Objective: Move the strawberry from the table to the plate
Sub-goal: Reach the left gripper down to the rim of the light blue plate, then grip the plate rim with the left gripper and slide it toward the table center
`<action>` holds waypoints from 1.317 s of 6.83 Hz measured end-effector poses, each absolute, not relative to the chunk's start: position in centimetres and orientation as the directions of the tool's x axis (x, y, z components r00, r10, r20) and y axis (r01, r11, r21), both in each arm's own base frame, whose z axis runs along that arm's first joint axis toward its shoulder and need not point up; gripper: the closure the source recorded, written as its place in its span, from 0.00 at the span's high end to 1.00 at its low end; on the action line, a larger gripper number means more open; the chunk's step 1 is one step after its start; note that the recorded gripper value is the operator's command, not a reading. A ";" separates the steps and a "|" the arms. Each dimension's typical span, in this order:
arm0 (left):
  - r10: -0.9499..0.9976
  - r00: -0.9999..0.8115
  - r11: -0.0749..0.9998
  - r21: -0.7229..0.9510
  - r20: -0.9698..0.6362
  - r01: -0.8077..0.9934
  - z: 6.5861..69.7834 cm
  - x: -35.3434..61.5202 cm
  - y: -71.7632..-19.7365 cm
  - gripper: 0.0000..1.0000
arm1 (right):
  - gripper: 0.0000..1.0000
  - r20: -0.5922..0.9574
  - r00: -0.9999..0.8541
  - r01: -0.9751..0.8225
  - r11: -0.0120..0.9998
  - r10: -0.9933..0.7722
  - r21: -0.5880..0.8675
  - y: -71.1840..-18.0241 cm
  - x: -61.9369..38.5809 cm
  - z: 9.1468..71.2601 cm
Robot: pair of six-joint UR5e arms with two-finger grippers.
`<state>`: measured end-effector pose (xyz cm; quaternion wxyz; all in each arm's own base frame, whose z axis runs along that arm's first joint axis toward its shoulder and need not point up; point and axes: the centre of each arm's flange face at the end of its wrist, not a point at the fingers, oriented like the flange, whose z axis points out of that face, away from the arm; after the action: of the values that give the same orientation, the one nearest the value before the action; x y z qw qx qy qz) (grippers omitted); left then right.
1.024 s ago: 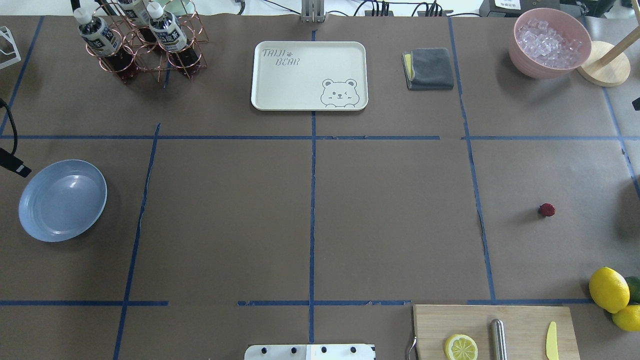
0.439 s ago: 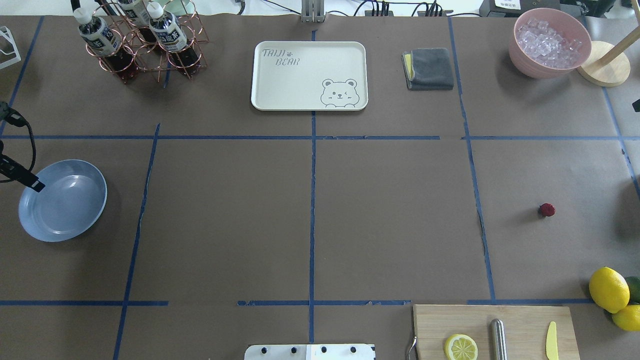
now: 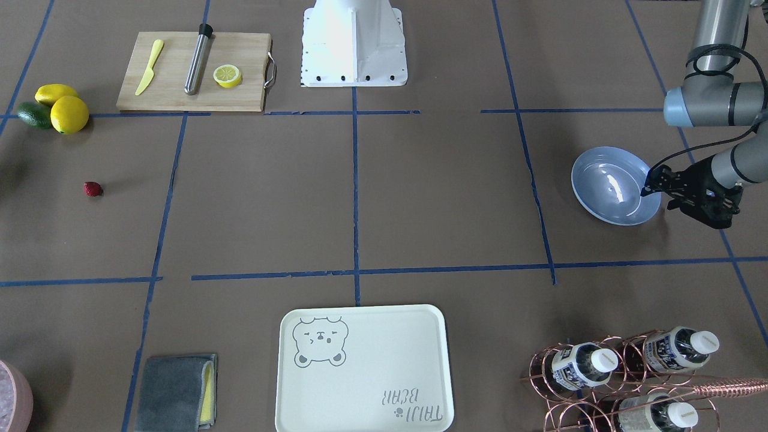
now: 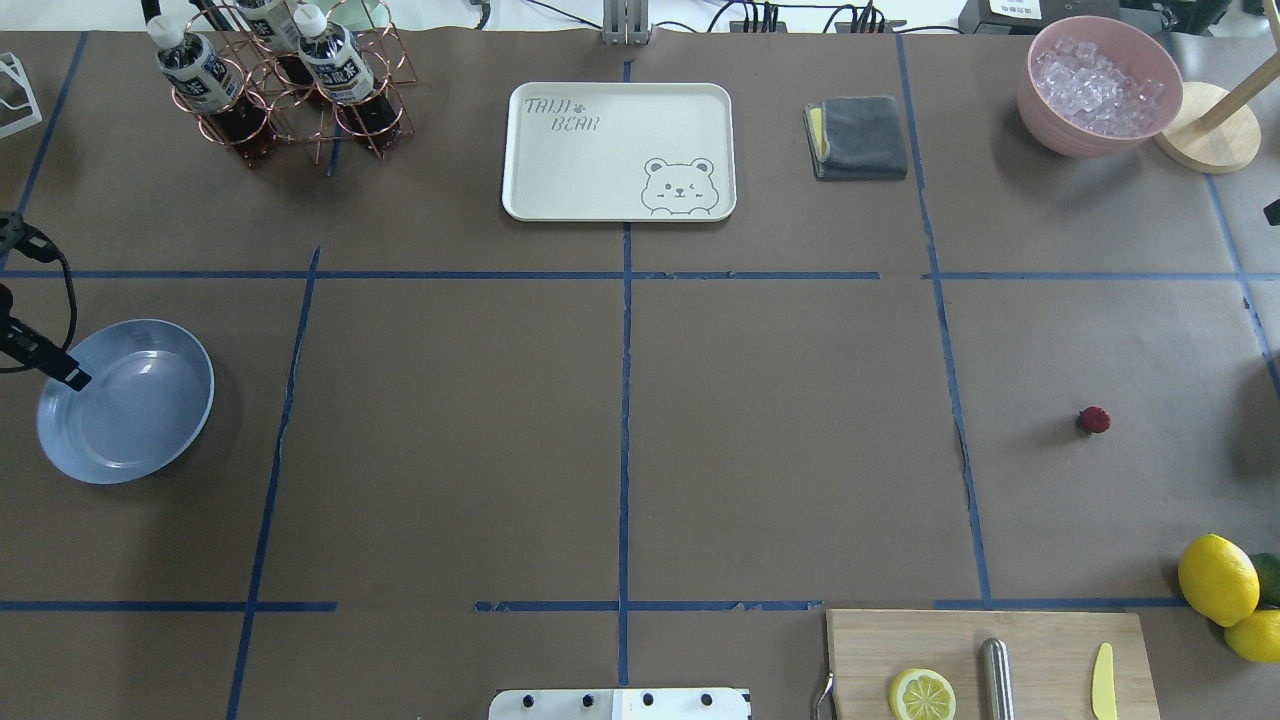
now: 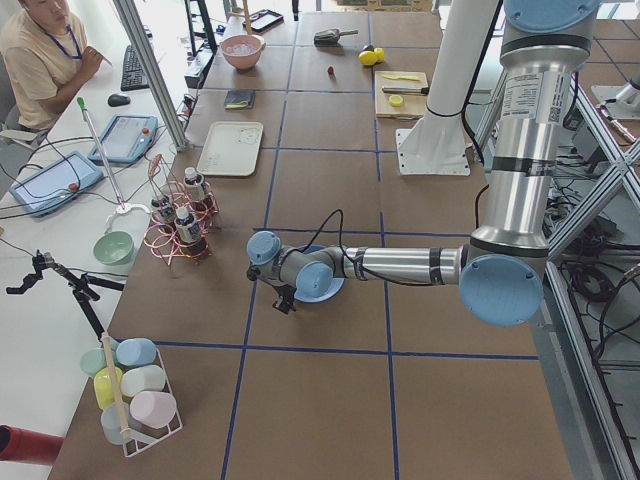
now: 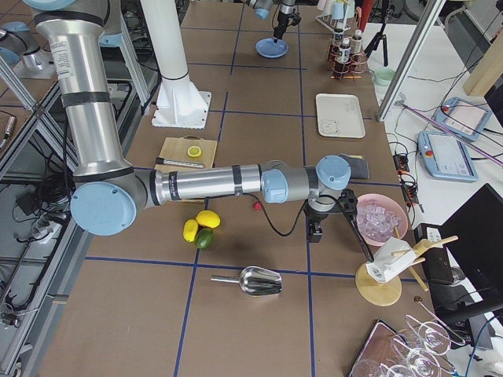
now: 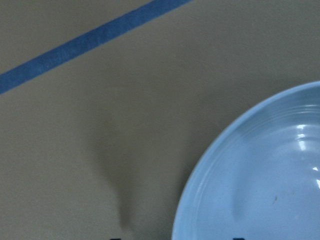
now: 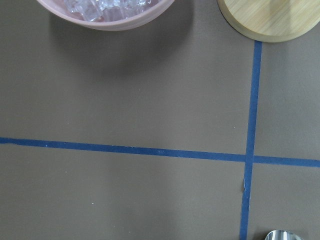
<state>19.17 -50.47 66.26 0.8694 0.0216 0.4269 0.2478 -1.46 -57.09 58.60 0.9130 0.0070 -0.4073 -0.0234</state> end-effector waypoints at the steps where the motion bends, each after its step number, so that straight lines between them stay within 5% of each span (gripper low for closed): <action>1: 0.450 0.518 0.876 0.247 -0.727 -0.413 66.4 19.2 -50.5 0.00 | 1.00 0.744 0.667 0.037 0.999 -0.048 0.032 -57.1 -1.5 58.6; 5: 0.439 0.542 0.890 0.265 -0.717 -0.370 63.3 19.3 -51.3 0.00 | 1.00 0.744 0.666 0.036 0.999 -0.054 0.041 -57.1 -1.5 58.1; 9: 0.189 0.502 0.982 0.177 -0.844 -0.072 44.5 22.0 -54.0 0.00 | 1.00 0.745 0.664 0.038 0.998 -0.061 0.048 -57.3 -1.6 57.7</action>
<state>22.03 -54.04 44.52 0.8644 0.0595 0.4935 0.0756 -1.60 -57.30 57.66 0.9120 0.0141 -0.4090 -0.0270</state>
